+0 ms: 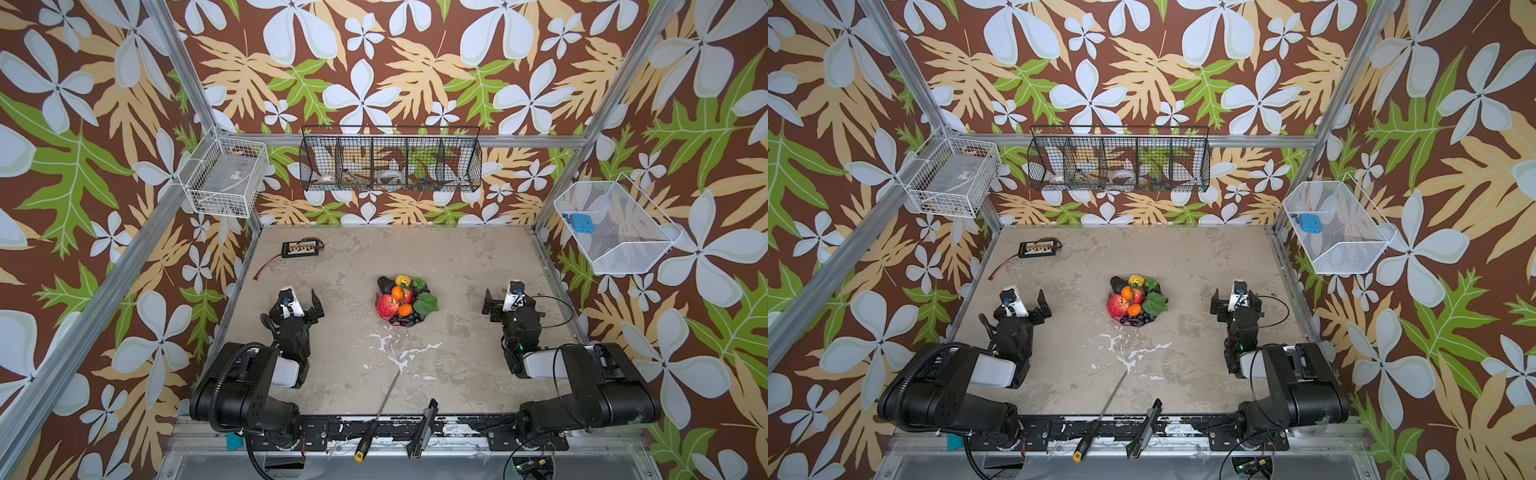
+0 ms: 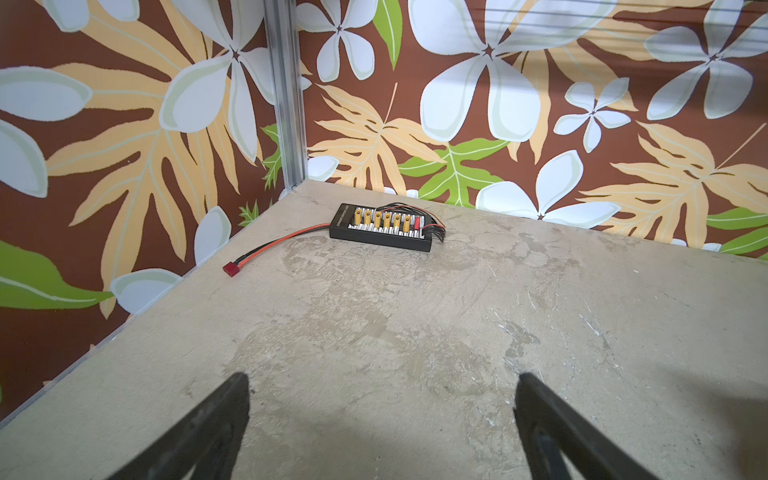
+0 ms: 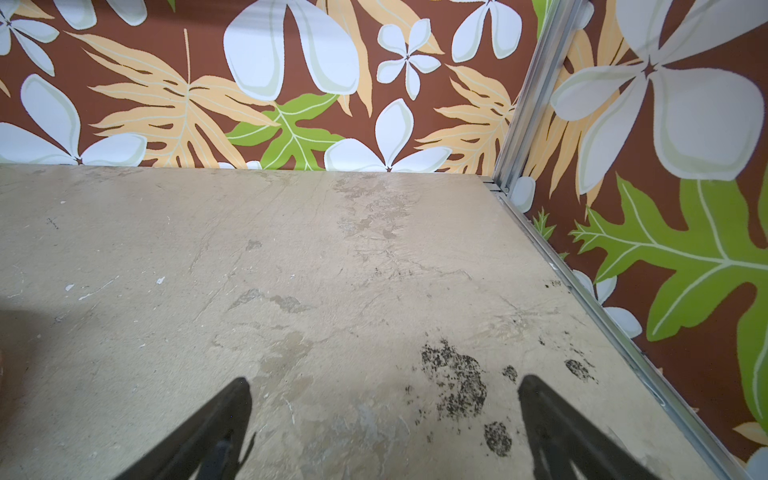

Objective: Place and organize the fake fruits in the fruit bowl

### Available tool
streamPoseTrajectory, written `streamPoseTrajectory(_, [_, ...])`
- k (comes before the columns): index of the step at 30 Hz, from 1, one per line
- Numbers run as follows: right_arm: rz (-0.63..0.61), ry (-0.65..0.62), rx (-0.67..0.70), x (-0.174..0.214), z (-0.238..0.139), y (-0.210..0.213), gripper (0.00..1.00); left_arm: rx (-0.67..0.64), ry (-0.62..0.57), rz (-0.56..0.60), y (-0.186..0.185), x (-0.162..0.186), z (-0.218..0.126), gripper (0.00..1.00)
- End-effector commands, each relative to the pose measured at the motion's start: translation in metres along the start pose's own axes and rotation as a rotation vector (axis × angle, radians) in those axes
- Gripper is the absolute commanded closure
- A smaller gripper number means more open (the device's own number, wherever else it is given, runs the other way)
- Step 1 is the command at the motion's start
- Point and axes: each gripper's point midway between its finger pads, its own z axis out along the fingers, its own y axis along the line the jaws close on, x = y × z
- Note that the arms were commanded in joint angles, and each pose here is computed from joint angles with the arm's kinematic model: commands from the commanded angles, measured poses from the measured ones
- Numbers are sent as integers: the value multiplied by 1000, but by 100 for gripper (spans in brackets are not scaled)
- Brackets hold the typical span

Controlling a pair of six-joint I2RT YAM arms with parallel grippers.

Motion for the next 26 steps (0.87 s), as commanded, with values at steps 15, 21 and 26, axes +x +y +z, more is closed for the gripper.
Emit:
streamPoseTrajectory(15, [12,-25,1,-6,0,0,0,1,-41,-12,0,-10,0,0])
streamPoseTrajectory(21, [17,-14,-3,-5,3,0,0,0,-40,-12,0,-10,0,0])
streamPoseTrajectory(26, [18,-23,-2,-6,1,-1,0,0,-40,-12,0,-10,0,0])
